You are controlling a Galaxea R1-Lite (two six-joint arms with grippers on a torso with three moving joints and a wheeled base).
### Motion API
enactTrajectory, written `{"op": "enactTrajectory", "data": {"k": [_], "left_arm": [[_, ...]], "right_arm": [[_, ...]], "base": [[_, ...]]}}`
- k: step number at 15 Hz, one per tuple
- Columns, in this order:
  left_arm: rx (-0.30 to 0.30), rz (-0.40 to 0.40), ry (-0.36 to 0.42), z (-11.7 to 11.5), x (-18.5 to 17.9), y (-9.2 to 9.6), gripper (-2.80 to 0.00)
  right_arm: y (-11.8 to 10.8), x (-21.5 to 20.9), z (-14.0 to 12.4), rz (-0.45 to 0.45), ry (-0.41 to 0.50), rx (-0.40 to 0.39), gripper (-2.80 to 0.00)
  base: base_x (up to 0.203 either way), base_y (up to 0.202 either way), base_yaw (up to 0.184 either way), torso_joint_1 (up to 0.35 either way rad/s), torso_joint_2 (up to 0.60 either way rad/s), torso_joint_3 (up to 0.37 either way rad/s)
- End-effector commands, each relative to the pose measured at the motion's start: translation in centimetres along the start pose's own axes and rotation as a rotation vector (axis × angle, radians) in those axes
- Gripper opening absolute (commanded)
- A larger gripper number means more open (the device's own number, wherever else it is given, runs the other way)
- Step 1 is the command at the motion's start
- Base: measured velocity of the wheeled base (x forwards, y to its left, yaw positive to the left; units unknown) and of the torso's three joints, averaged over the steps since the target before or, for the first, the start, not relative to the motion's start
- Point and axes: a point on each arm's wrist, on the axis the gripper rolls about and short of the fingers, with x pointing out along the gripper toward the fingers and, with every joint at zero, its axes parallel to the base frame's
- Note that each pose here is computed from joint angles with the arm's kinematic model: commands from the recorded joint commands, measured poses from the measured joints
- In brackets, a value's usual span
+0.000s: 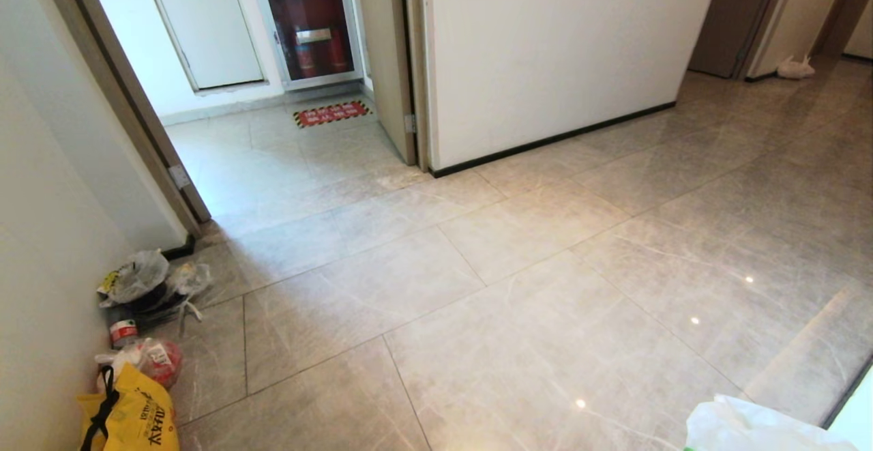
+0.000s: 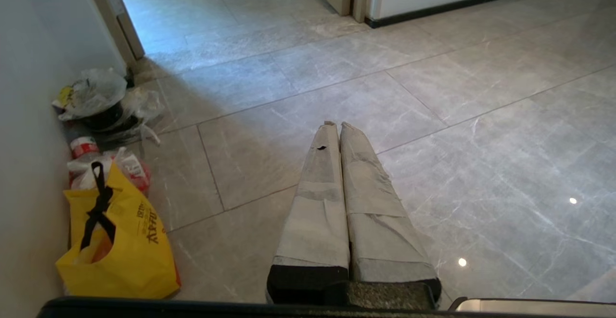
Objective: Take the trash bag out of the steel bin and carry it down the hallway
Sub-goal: Put the trash bag at the door
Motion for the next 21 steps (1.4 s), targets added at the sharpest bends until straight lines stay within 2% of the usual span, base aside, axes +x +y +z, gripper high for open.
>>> {"op": "enactTrajectory", "data": {"k": [1,8,21], "left_arm": [[0.0,0.0,0.0,0.0,0.0,0.0,-2.8],[0.0,0.0,0.0,0.0,0.0,0.0,-2.8],[0.0,0.0,0.0,0.0,0.0,0.0,-2.8]], "right_arm": [[0.0,0.0,0.0,-0.001,0.001,0.0,-2.8],[0.0,-0.01,0.0,-0.001,-0.001,0.0,-2.8],[0.0,-0.01,0.0,-0.001,-0.001,0.0,-2.8]], "base": [[0.0,0.0,0.0,0.0,0.0,0.0],[-0.002,0.005,-0.022,0.0,0.01,0.014],[0.0,0.009,-0.172,0.002,0.0,0.003]]}}
